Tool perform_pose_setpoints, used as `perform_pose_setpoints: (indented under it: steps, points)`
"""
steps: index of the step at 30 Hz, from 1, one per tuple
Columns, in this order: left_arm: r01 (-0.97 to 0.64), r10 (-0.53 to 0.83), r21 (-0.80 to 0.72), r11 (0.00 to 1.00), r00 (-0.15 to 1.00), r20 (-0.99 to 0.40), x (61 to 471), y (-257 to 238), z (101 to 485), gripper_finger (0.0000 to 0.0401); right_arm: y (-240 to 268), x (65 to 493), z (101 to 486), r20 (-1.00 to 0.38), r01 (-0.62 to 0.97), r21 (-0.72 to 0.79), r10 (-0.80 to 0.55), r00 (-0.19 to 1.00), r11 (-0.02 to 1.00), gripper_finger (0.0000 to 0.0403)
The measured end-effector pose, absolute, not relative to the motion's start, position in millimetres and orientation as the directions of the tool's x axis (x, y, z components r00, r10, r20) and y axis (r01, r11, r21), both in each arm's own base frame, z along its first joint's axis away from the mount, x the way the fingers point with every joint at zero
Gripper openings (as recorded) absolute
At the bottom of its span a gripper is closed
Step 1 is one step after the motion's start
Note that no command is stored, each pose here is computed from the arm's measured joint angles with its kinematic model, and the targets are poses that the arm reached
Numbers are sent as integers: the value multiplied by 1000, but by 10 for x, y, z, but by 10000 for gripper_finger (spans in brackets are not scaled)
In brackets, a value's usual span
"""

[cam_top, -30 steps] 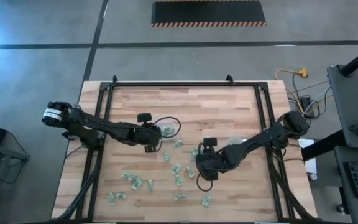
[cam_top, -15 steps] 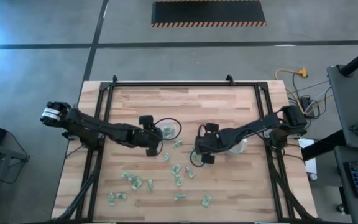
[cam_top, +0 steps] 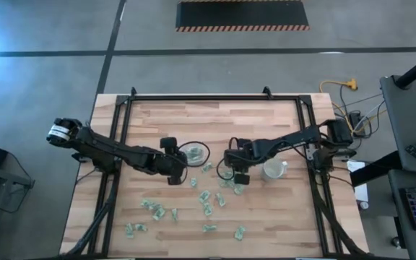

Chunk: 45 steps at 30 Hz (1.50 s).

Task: Pick and place Stevia / Truvia into bins
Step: Put the stevia packet into the transparent bin

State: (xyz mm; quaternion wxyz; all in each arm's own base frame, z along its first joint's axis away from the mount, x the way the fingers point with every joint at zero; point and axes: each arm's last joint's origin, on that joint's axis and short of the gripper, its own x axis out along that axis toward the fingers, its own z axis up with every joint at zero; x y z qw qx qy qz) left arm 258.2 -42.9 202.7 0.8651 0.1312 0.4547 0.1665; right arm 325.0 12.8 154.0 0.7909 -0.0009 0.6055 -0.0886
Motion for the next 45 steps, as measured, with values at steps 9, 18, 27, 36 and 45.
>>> perform_pose_setpoints:
  steps: [9, 18, 27, 36, 45]
  points:
    - [-169, 385, 351, 921, 537, -751, 2568, -474, 2041, 213, 20, 3265, 1406, -968, 141, -122, -150, 203, 982, 70]
    - [-209, 333, 260, 943, 584, -740, 2428, -574, 2212, 213, 16, 3280, 1417, -963, 80, -136, -151, 222, 987, 12]
    - [-248, 217, 87, 965, 564, -796, 2133, -741, 2340, 213, 16, 3370, 1599, -912, 60, -140, -152, 380, 988, 9]
    - [-250, 159, 23, 968, 542, -825, 1987, -1016, 2254, 213, 24, 3648, 1881, -696, -3, -203, -142, 704, 979, 9]
    - [-239, 109, -29, 971, 544, -832, 1889, -1243, 2205, 213, -53, 3843, 1848, -560, -5, -278, -158, 813, 961, 9]
